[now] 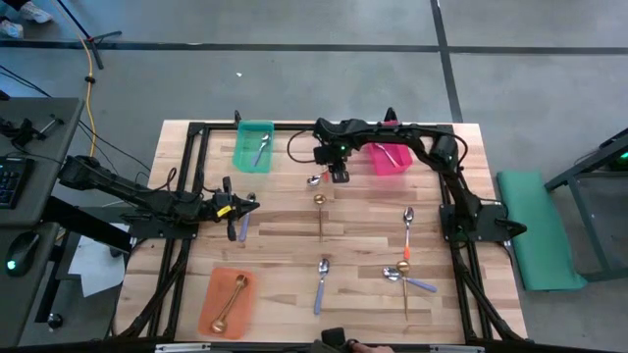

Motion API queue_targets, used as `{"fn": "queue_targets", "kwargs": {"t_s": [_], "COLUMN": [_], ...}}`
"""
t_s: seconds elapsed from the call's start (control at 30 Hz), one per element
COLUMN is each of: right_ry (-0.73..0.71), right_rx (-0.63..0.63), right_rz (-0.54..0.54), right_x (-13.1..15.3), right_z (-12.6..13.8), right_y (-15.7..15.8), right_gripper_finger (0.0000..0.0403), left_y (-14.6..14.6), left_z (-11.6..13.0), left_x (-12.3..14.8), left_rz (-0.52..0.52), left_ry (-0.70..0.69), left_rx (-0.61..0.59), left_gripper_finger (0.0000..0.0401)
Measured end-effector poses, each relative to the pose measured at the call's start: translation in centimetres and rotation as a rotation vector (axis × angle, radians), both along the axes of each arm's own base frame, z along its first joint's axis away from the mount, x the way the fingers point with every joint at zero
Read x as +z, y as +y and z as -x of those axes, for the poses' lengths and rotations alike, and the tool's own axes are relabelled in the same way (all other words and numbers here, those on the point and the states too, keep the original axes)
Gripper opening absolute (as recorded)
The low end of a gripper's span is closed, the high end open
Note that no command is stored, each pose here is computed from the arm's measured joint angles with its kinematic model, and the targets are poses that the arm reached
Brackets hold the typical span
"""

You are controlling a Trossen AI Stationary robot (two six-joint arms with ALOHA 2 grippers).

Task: Sort silverware by color (type)
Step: Put the orange spoon into the pink bin

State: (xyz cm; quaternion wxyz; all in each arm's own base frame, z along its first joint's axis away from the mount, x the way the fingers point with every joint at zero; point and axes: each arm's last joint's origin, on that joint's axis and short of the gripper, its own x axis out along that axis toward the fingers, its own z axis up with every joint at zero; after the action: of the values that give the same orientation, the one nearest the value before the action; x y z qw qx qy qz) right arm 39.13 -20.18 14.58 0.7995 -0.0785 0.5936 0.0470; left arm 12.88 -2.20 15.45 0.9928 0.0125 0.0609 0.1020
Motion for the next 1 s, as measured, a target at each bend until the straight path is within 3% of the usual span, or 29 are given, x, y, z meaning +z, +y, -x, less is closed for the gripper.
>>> {"fn": "queue_targets", "kwargs": {"t_s": [0.63,0.8,1.0], "right_ry": [0.120,0.138,0.130], "right_rx": [-0.140,-0.198,-0.209], "right_rz": [-0.073,-0.032,0.018], "right_x": [-0.6,-0.7,-0.7], "right_z": [0.6,0.2,-0.5], "right_y": [1.0,1.8,2.8], "right_gripper_finger": [0.0079,0.0085,0.0122], "left_y": [0.0,0.0,0.0], "left_z": [0.0,0.0,0.0], "left_x": [0.0,0.0,0.0], "left_rz": [0.000,-0.001,-0.001], "left_ry": [0.003,0.003,0.004], "left_rx": [0.000,0.000,0.000], "left_gripper_finger": [0.0000,0.0000,0.0000]}}
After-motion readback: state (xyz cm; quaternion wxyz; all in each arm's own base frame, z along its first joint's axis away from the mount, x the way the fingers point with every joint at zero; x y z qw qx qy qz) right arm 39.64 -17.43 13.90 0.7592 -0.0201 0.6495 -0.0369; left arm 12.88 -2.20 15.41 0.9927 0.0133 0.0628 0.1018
